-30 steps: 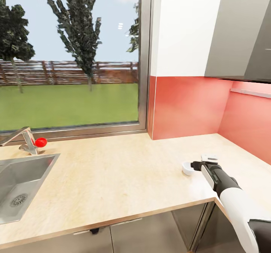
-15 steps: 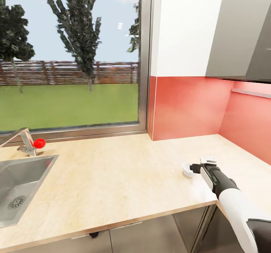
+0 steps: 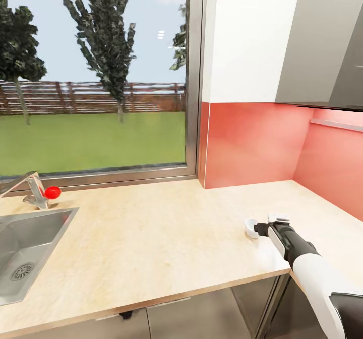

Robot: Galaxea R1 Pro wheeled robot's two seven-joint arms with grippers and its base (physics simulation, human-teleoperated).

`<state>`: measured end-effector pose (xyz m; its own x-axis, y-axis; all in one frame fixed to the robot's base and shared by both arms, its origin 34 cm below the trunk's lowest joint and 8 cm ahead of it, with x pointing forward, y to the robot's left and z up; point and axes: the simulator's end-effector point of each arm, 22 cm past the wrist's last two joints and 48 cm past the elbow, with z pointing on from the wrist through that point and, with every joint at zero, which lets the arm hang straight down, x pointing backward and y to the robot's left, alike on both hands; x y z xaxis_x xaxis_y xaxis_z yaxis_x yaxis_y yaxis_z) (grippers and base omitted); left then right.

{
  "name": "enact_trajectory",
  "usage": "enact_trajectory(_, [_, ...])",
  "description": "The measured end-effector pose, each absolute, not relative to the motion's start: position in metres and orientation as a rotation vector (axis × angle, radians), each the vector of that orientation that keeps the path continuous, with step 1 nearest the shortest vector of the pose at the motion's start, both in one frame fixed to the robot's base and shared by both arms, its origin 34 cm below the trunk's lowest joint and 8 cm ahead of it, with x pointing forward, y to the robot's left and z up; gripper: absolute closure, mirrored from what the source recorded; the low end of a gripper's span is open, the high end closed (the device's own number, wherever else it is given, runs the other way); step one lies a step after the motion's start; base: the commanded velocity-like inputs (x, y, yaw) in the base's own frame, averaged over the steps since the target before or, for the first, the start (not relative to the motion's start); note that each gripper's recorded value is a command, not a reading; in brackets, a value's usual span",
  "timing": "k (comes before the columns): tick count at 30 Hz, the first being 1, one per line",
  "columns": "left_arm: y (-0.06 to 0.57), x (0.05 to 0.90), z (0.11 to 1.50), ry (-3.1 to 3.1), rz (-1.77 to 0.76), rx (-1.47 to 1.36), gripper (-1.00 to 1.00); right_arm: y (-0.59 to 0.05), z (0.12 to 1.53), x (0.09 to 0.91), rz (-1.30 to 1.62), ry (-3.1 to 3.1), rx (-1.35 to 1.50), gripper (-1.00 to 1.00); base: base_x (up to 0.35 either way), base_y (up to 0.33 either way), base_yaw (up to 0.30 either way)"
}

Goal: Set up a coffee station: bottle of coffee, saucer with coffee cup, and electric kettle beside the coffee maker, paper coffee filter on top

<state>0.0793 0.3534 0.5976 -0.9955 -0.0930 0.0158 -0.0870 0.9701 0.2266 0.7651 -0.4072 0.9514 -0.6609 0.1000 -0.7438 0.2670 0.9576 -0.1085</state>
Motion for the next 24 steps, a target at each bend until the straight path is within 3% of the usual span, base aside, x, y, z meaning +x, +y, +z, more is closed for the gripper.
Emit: enact_trajectory(24, [0.353, 0.079, 0.598, -3.091, -0.352, 0.142, -1.00, -0.403, 0.937, 0.758, -0.259, 2.326, 0.256, -1.00, 0.025, 0.000, 0.000])
